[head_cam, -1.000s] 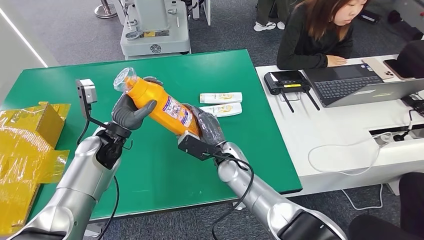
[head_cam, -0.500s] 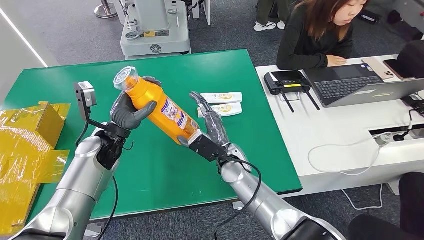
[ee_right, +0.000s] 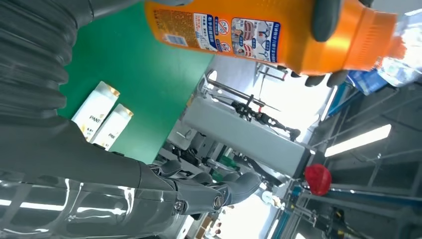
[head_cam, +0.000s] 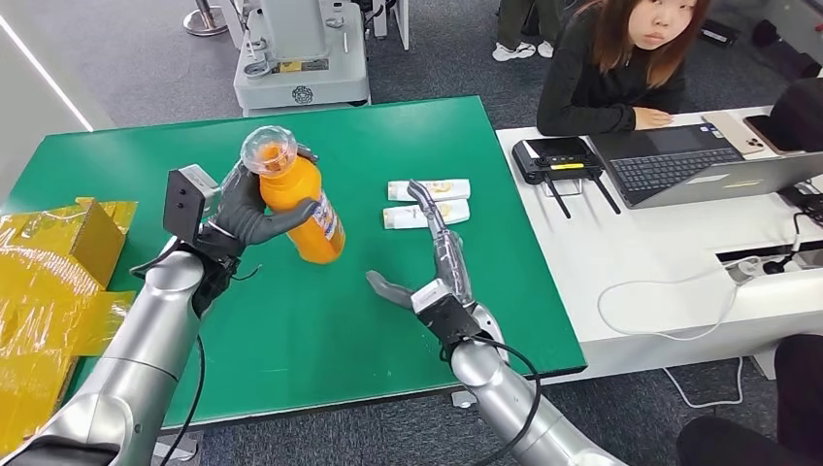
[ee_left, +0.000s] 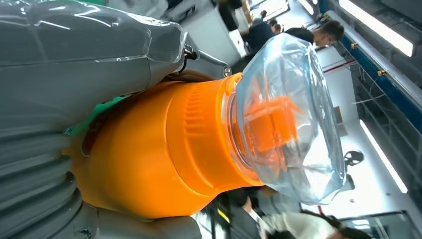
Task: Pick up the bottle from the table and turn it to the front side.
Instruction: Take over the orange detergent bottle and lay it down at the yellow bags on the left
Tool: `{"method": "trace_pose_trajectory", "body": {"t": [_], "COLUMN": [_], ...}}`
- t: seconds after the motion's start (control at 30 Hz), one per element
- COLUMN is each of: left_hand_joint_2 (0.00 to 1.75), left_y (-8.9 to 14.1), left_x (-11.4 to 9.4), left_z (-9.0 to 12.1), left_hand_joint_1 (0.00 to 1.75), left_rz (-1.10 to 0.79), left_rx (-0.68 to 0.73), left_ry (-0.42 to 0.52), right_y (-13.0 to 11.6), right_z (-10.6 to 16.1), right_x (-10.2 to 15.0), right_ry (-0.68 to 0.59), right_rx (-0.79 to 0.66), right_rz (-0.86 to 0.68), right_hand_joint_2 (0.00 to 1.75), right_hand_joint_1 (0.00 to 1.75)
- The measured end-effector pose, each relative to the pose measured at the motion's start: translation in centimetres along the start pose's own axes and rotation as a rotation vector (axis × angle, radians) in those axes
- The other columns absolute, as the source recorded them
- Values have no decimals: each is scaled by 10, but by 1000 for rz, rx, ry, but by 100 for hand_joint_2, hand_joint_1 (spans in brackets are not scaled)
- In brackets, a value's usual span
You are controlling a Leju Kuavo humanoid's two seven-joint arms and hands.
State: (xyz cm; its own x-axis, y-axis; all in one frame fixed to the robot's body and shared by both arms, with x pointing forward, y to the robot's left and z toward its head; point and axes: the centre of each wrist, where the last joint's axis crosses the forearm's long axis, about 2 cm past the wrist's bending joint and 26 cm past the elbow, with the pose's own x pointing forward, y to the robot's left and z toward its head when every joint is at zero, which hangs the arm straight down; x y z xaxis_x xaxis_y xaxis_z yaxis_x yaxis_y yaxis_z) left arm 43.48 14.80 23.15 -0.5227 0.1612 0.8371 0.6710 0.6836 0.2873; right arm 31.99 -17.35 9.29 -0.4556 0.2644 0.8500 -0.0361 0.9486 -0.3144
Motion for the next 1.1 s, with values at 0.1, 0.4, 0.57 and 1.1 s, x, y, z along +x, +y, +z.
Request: {"method": "trace_pose_trajectory", "body": {"t": [0.1, 0.4, 0.57, 1.1], "left_hand_joint_2": [175, 175, 175, 175], "left_y": [10, 46, 77, 164], "left_x": [6, 14, 25, 67], "left_z": [-5, -1, 5, 34], "left_hand_joint_1": [175, 175, 175, 175], "left_rz": [-118, -497, -722, -1254], "left_rx": [-3, 18, 20, 96], "left_ry": [3, 54, 94, 243], "right_y": [-5, -12, -11, -21], "right_z": [8, 41, 51, 82], "right_x": [3, 6, 7, 22], "right_ry": [-16, -29, -21, -52], "right_rx": [-17, -37, -35, -155], "right_rz": [-13, -20, -33, -32], "right_hand_joint_2": [175, 175, 175, 175], "right_hand_joint_1": [0, 0, 0, 0]}}
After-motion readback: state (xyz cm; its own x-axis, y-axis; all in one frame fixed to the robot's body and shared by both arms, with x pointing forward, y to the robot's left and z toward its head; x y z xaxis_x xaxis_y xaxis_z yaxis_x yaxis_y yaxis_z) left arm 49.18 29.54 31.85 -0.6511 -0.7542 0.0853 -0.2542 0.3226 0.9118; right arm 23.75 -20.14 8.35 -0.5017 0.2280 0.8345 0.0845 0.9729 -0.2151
